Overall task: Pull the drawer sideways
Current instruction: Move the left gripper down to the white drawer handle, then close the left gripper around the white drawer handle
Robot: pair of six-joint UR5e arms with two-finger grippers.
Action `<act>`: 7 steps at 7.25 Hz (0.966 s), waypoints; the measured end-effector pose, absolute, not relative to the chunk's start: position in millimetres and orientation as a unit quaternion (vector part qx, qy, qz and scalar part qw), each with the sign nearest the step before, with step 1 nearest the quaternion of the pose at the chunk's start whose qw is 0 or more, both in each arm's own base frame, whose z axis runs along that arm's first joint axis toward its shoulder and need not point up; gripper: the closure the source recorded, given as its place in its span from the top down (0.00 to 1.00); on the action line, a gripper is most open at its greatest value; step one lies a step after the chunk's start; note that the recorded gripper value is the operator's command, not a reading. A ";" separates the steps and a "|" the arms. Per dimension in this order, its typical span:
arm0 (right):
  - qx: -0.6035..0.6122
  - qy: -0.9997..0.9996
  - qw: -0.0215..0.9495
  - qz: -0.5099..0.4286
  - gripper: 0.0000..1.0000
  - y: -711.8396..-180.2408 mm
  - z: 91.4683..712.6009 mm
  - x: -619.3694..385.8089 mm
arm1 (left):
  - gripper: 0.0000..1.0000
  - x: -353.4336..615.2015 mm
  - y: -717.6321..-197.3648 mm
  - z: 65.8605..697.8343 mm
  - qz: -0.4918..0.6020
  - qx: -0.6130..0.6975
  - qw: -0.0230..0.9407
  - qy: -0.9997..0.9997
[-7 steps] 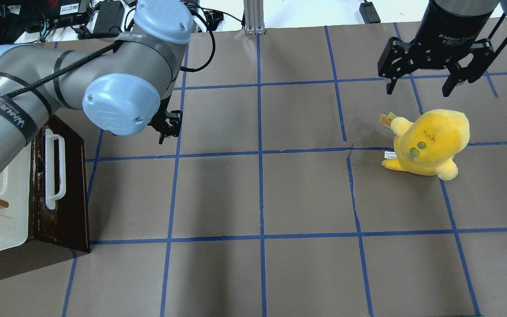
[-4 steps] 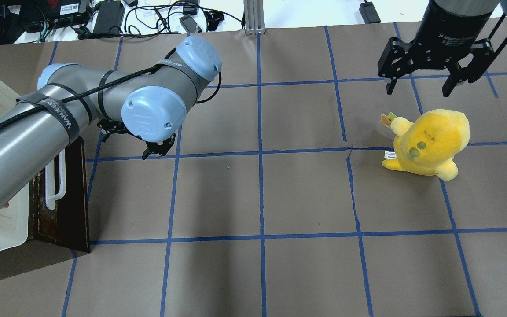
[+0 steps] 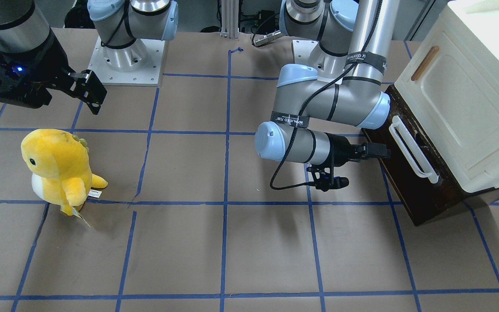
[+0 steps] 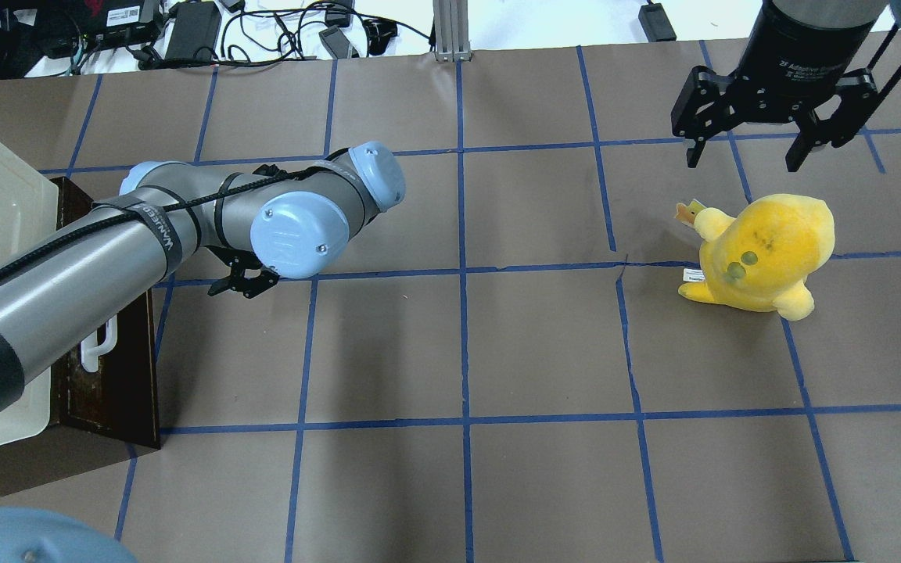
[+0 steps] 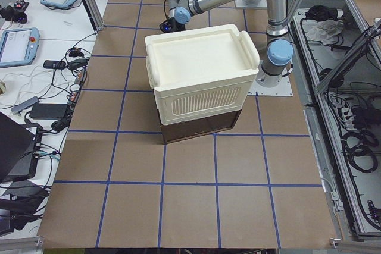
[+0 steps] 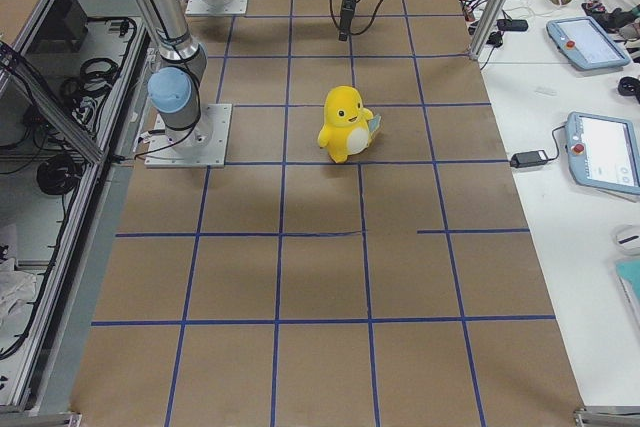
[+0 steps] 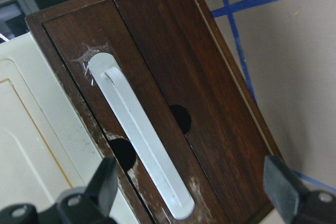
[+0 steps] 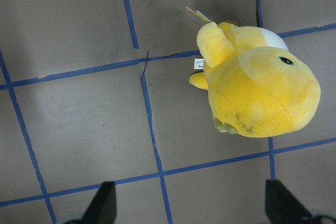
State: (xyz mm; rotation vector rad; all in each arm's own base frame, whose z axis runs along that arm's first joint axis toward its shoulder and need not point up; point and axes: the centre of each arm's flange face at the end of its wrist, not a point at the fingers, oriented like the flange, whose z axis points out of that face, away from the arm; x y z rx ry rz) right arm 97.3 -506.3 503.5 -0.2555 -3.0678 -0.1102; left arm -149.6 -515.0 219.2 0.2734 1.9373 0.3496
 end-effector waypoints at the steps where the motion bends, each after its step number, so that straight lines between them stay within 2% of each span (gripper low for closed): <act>1: -0.083 -0.995 0.031 -0.036 1.00 -506.3 503.5 97.3 | 1.00 -130.3 -518.0 211.0 0.163 0.115 0.560 0.804; 5: -0.083 -0.995 0.031 -0.036 1.00 -506.3 503.5 97.4 | 0.94 -76.3 -526.1 195.8 0.210 0.105 0.575 0.784; 6: -0.083 -0.995 0.031 -0.036 1.00 -506.3 503.5 97.3 | 0.85 -71.8 -526.2 194.5 0.214 0.105 0.576 0.782; 7: -0.083 -0.995 0.031 -0.036 1.00 -506.3 503.5 97.3 | 0.81 -70.0 -525.7 193.3 0.215 0.104 0.577 0.781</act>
